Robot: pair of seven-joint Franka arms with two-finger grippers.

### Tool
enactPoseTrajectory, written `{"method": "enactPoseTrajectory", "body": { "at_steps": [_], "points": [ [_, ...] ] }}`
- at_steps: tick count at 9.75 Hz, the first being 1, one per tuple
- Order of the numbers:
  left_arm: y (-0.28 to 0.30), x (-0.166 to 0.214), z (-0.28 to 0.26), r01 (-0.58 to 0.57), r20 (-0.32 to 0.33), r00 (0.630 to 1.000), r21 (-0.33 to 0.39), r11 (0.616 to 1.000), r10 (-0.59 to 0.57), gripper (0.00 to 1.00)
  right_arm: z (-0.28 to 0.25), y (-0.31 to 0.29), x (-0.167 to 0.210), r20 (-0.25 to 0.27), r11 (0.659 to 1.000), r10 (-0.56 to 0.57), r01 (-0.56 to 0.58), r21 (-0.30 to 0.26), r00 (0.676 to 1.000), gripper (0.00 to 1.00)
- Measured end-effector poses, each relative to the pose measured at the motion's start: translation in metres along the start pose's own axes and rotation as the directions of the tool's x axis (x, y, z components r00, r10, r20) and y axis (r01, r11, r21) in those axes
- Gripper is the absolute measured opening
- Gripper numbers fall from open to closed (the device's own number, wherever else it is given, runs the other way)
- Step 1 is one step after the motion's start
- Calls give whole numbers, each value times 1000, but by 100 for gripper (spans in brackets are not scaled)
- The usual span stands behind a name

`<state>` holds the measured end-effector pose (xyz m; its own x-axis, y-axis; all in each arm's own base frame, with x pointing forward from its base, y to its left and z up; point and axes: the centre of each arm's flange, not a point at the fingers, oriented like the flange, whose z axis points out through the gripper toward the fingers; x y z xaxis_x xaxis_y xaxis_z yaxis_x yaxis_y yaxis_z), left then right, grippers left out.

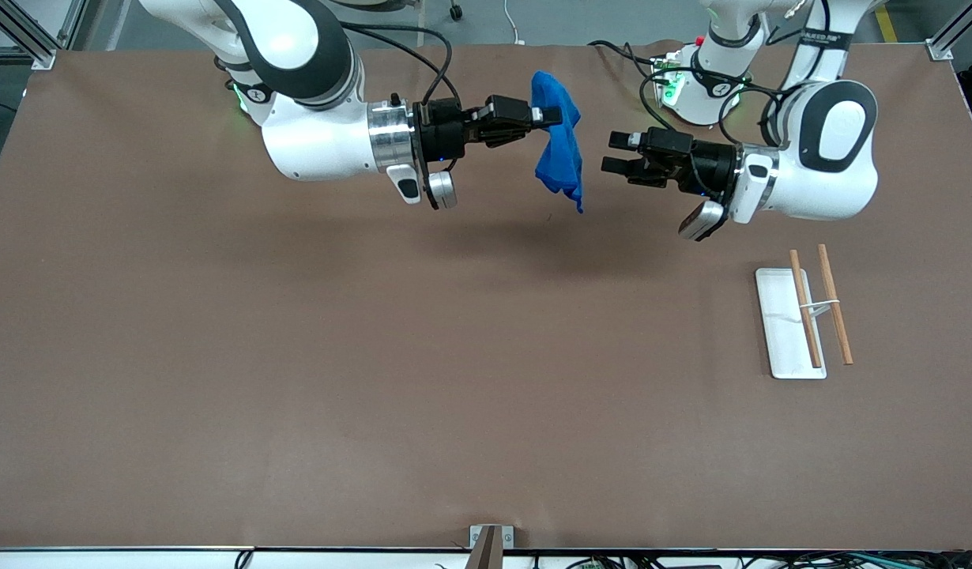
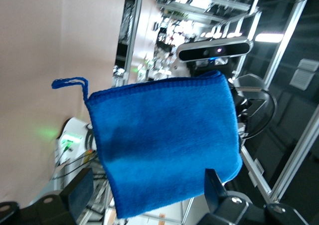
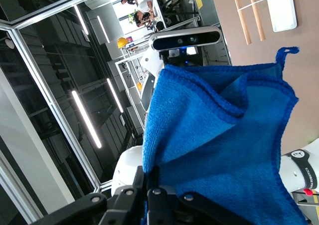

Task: Right arm passes towel to left arm to hang
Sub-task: 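Carry the towel toward the left gripper and let it grasp the towel, then carry the towel with the left gripper while the right gripper withdraws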

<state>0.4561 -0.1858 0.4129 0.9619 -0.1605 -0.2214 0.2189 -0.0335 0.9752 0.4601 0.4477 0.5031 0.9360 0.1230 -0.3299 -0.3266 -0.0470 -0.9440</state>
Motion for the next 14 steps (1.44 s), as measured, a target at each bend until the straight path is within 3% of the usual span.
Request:
{"method": "enactPoseTrajectory", "body": {
  "at_steps": [4,7,8,13,14],
  "points": [
    [-23,-12,25,-9,-89,996,-59,998,4,94,1,1,0,-5,1000,-1,1,0,1000,4],
    [-35,-16,32,9,-97,995,-55,998,-14,90,4,1,-2,-4,1000,1,-1,0,1000,4],
    [-34,-15,31,8,-105,994,-64,998,-14,80,4,1,-2,-5,1000,1,-1,0,1000,4],
    [-21,-12,17,-14,-159,987,-109,994,-4,4,4,1,-2,-6,1000,1,-1,0,1000,4],
    [-21,-11,14,-15,-166,986,-111,994,-3,2,4,1,-2,-6,1000,1,-1,0,1000,4]
  ]
}}
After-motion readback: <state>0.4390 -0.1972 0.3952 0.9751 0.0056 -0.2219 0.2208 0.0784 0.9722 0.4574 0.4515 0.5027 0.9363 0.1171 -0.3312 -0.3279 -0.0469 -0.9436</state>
